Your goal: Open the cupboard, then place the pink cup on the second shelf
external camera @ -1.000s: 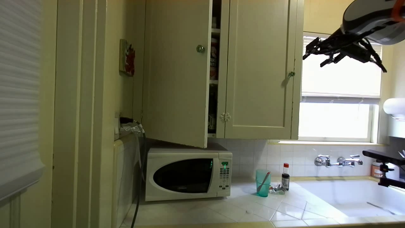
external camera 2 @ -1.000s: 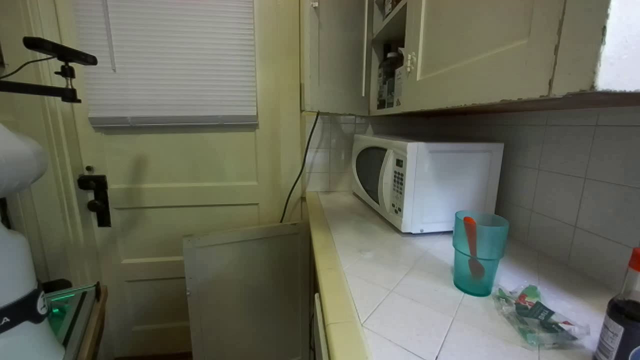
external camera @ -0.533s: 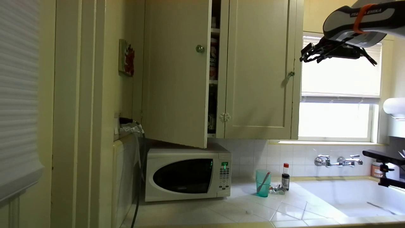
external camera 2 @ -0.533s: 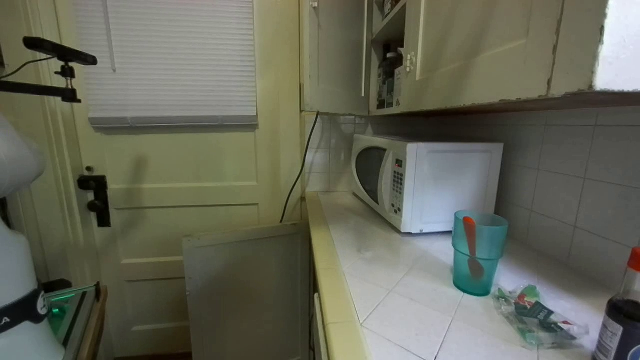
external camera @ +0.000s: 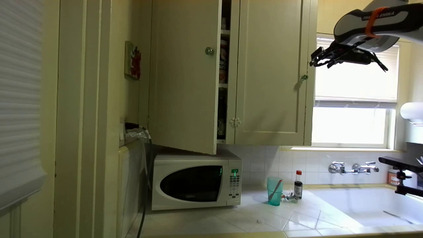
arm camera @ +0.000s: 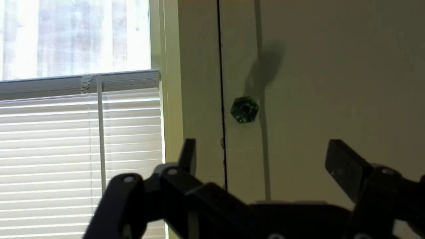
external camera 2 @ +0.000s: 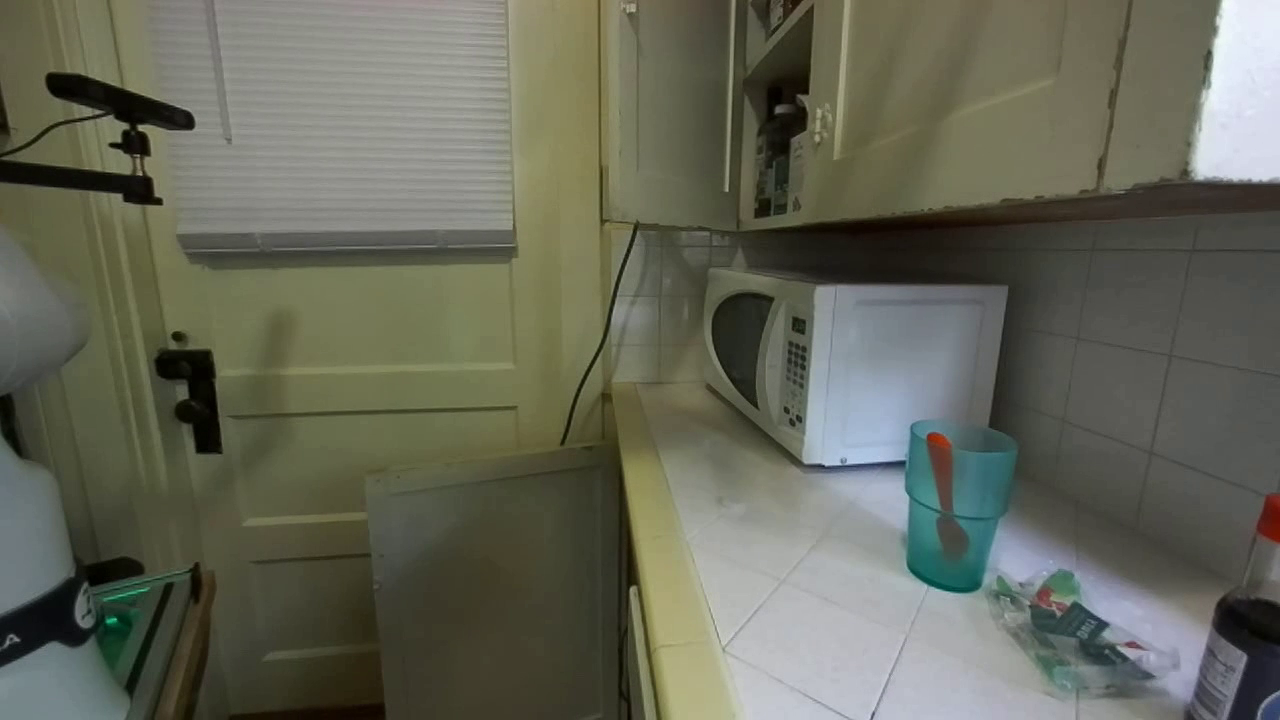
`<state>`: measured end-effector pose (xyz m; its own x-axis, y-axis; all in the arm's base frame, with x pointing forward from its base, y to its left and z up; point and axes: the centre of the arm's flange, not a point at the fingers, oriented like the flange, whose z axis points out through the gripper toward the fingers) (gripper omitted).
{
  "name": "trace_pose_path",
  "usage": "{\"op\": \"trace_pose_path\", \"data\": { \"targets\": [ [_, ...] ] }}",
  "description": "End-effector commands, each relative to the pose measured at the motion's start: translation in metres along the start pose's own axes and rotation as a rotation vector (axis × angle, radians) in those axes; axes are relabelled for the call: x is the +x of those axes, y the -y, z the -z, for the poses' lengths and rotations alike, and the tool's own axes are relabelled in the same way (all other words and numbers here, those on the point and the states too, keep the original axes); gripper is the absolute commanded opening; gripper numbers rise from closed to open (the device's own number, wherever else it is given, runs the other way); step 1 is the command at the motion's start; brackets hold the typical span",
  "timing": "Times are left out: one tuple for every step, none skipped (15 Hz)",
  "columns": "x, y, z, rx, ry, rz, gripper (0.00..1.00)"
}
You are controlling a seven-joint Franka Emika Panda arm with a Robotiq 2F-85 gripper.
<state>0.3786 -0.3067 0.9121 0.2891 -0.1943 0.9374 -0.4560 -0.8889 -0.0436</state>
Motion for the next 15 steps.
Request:
{"op": "trace_pose_path", "data": {
  "targets": [
    [-0.009, 0.006, -0.015, 0.037, -0.018, -0.079, 1.00],
    [-0.009, 0.007, -0.020, 0.042, -0.022, -0.091, 1.00],
    [-0.009, 0.006, -0.024, 0.046, -0.023, -0.104, 1.00],
    [-0.008, 0.003, -0.027, 0.043, -0.016, -0.123, 1.00],
    [-0.008, 0.001, -0.031, 0.038, -0.003, -0.142, 1.00],
    [-0.008, -0.001, -0.037, 0.025, 0.010, -0.152, 1.00],
    [-0.009, -0.004, -0.040, 0.011, 0.019, -0.160, 1.00],
    [-0.009, -0.005, -0.047, -0.003, 0.028, -0.171, 1.00],
    [-0.009, -0.007, -0.050, -0.013, 0.032, -0.181, 1.00],
    [-0.007, -0.008, -0.057, -0.017, 0.026, -0.191, 1.00],
    [-0.006, -0.009, -0.060, -0.018, 0.023, -0.201, 1.00],
    [-0.003, -0.009, -0.065, -0.011, 0.014, -0.212, 1.00],
    [0.002, -0.009, -0.069, -0.001, 0.006, -0.223, 1.00],
    [0.006, -0.008, -0.072, 0.007, -0.001, -0.231, 1.00],
    [0.010, -0.006, -0.075, 0.014, -0.009, -0.235, 1.00]
  ]
}}
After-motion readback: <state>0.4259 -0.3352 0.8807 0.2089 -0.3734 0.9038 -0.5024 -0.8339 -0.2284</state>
